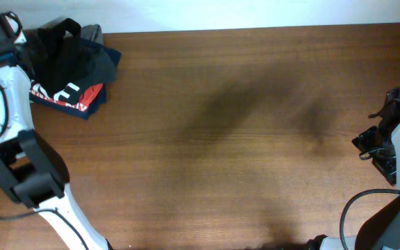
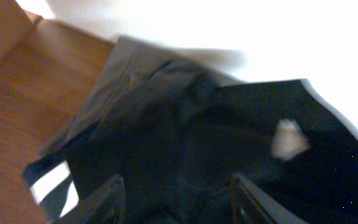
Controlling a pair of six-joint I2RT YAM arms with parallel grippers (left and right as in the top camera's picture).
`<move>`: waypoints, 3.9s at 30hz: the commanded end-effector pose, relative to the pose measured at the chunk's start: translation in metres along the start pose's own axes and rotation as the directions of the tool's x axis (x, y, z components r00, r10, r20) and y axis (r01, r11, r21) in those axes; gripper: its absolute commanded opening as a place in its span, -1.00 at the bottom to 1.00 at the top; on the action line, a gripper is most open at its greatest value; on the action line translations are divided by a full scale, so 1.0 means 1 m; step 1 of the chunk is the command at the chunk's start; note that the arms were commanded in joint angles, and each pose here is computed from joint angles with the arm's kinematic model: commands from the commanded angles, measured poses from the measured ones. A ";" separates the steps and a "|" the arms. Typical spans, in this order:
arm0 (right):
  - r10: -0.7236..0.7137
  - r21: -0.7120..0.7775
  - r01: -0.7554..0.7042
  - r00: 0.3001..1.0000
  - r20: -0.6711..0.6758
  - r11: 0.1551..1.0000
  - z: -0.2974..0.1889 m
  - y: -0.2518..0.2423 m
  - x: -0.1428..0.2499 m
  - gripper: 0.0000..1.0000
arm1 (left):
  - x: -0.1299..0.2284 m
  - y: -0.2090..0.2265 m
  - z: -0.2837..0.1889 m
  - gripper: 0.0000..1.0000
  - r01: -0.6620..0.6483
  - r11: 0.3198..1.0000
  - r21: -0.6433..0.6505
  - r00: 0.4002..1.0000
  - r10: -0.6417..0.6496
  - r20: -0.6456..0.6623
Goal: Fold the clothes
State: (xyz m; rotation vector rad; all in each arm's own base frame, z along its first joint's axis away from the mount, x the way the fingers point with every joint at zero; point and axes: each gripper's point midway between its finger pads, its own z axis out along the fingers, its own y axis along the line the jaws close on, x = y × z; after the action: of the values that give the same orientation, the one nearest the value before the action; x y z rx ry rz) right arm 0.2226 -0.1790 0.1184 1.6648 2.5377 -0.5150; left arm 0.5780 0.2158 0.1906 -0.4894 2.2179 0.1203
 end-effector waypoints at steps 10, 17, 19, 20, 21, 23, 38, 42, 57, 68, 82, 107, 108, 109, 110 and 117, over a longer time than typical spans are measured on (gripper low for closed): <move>0.030 -0.015 -0.030 0.999 0.027 0.999 -0.008 -0.001 -0.006 0.98 | 0.038 -0.023 -0.007 0.09 -0.034 0.999 0.035 0.987 0.039 -0.157; 0.030 -0.015 -0.030 0.999 0.027 0.999 -0.008 -0.001 -0.006 0.98 | 0.107 -0.046 0.050 0.10 -0.064 0.996 0.063 0.951 0.080 -0.300; 0.030 -0.015 -0.030 0.999 0.027 0.999 -0.008 -0.001 -0.006 0.98 | 0.125 -0.059 0.062 0.10 -0.078 0.994 0.079 0.939 0.100 -0.329; 0.030 -0.015 -0.030 0.999 0.027 0.999 -0.008 -0.001 -0.006 0.98 | 0.126 -0.062 0.062 0.10 -0.078 0.994 0.081 0.939 0.100 -0.330; 0.030 -0.015 -0.030 0.999 0.027 0.999 -0.008 -0.001 -0.006 0.98 | 0.124 -0.066 0.060 0.10 -0.079 0.993 0.085 0.940 0.102 -0.325; 0.030 -0.015 -0.030 0.999 0.027 0.999 -0.008 -0.001 -0.006 0.98 | 0.111 -0.071 0.051 0.11 -0.084 0.992 0.093 0.949 0.108 -0.297; 0.030 -0.015 -0.030 0.999 0.027 0.999 -0.008 -0.001 -0.006 0.98 | -0.030 -0.076 -0.185 0.99 -0.094 0.989 0.115 0.995 0.091 0.028; 0.030 -0.015 -0.030 0.999 0.028 0.999 -0.008 -0.001 -0.006 0.97 | -0.016 -0.068 -0.261 0.99 -0.093 0.989 0.117 0.996 0.092 0.010; 0.030 -0.015 -0.030 0.999 0.028 0.999 -0.008 -0.001 -0.006 0.98 | 0.115 -0.103 -0.505 0.99 -0.162 0.826 0.540 0.981 0.194 -0.003; 0.030 -0.015 -0.030 0.999 0.027 0.999 -0.008 -0.001 -0.006 0.98 | 0.161 -0.088 -0.596 0.99 -0.279 0.810 0.516 0.954 0.170 0.248; 0.030 -0.015 -0.030 0.999 0.028 0.999 -0.008 -0.001 -0.006 0.98 | 0.159 -0.099 -0.606 0.99 -0.406 0.731 0.548 0.870 0.126 0.476; 0.030 -0.015 -0.030 0.999 0.027 0.999 -0.008 -0.001 -0.006 0.97 | 0.217 -0.065 -0.336 0.99 -0.108 0.920 0.376 0.764 -0.165 0.624; 0.030 -0.015 -0.030 0.999 0.028 0.999 -0.008 -0.001 -0.006 0.97 | 0.218 -0.065 -0.332 0.99 -0.107 0.921 0.376 0.756 -0.170 0.632; 0.030 -0.015 -0.030 0.999 0.027 0.999 -0.008 -0.001 -0.006 0.97 | 0.220 -0.064 -0.329 0.99 -0.103 0.922 0.373 0.749 -0.175 0.640; 0.030 -0.015 -0.030 0.999 0.027 0.999 -0.008 -0.001 -0.006 0.97 | 0.221 -0.064 -0.326 0.99 -0.104 0.921 0.375 0.740 -0.180 0.648; 0.030 -0.015 -0.030 0.999 0.027 0.999 -0.008 -0.001 -0.006 0.97 | 0.248 -0.061 -0.297 0.99 -0.095 0.927 0.364 0.752 -0.173 0.636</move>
State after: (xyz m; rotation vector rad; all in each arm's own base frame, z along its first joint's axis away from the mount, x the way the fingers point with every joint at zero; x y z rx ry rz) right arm 0.2231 -0.1788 0.1186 1.6644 2.5377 -0.5113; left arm 0.2439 0.0079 0.2151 -0.2055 1.4343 -0.1531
